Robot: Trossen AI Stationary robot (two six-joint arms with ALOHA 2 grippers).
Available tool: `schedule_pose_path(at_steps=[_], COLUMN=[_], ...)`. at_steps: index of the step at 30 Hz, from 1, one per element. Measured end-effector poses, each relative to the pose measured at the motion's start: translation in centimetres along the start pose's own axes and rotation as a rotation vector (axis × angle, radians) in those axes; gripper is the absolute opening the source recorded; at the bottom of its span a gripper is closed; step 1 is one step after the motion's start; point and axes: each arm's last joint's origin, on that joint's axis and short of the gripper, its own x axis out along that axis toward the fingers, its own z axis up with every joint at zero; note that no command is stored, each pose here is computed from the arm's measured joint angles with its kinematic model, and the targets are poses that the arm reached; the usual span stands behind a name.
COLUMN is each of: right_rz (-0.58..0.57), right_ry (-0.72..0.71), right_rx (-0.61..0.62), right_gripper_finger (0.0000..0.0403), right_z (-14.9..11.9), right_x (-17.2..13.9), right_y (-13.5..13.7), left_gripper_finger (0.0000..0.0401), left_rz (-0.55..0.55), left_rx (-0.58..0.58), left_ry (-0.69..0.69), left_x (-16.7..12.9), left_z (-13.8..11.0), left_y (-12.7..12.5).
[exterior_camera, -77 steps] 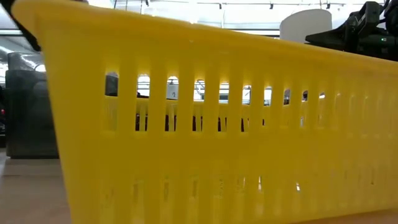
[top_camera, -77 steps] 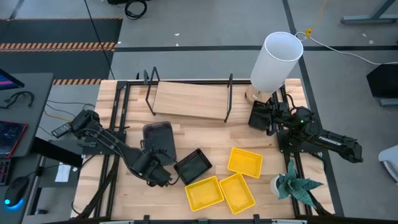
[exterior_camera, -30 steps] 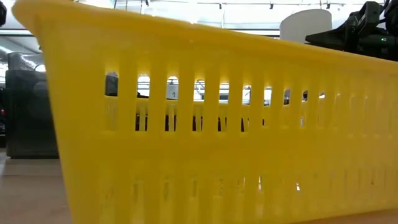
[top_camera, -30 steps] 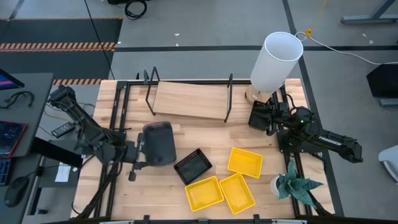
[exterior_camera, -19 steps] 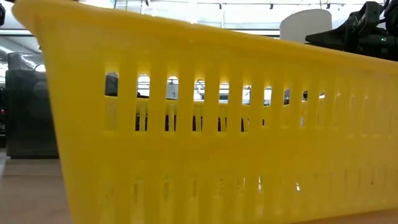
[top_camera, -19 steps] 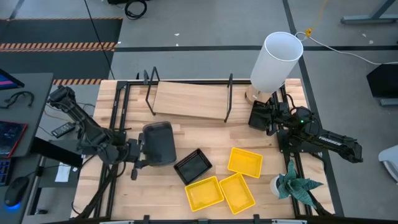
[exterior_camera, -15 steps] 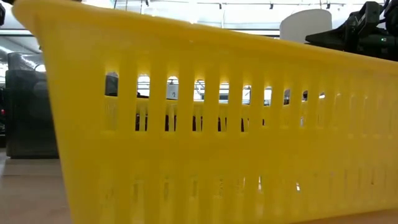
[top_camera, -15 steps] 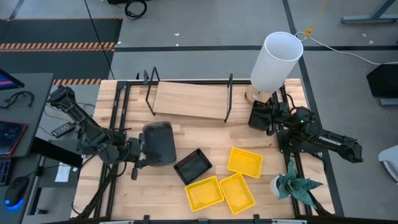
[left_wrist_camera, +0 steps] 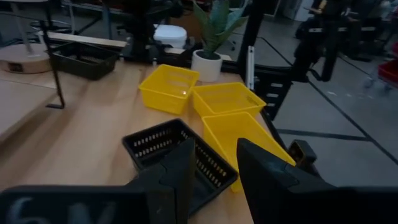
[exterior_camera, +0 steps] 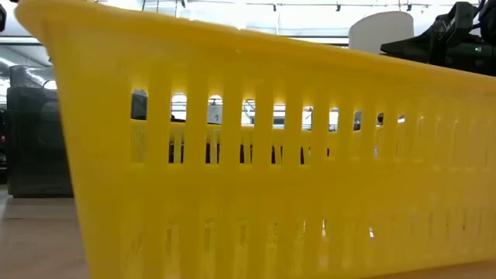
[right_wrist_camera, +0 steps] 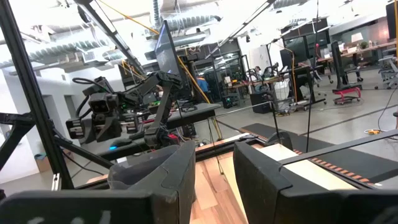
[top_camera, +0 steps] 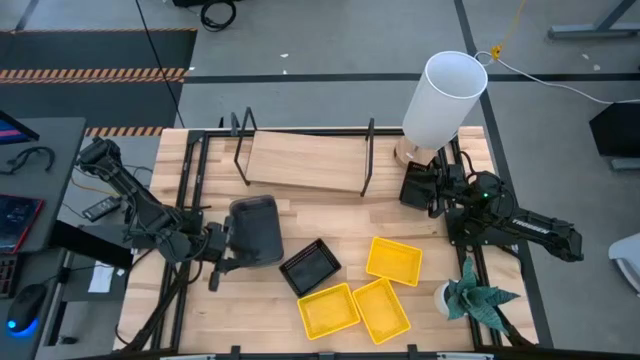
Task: Stack baskets on shelf by color
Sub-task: Stack the top black basket on top of the bottom black stacked baskets
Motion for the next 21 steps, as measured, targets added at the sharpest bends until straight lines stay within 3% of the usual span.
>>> schedule_pose_path(at_steps=[11,17,21], right_rz=[0.0,-0.001,0.0], right_ry=[0.0,0.0,0.0], right_rx=[0.0,0.0,0.0], right_gripper_finger=[0.0115,0.0115,0.0115], right_z=[0.01,0.0,0.0], right_x=[0.0,0.0,0.0], right_y=[0.0,0.0,0.0], left_gripper_finger=[0.0126,0.0126,0.0125], left_rz=[-0.025,-0.203,-0.183], left_rx=[-0.004,0.062,0.053], left_ry=[-0.002,0.069,0.1], left_x=[0.0,-0.1,-0.65], left_z=[0.09,-0.2,-0.3], left_y=[-0.1,-0.58,-0.05])
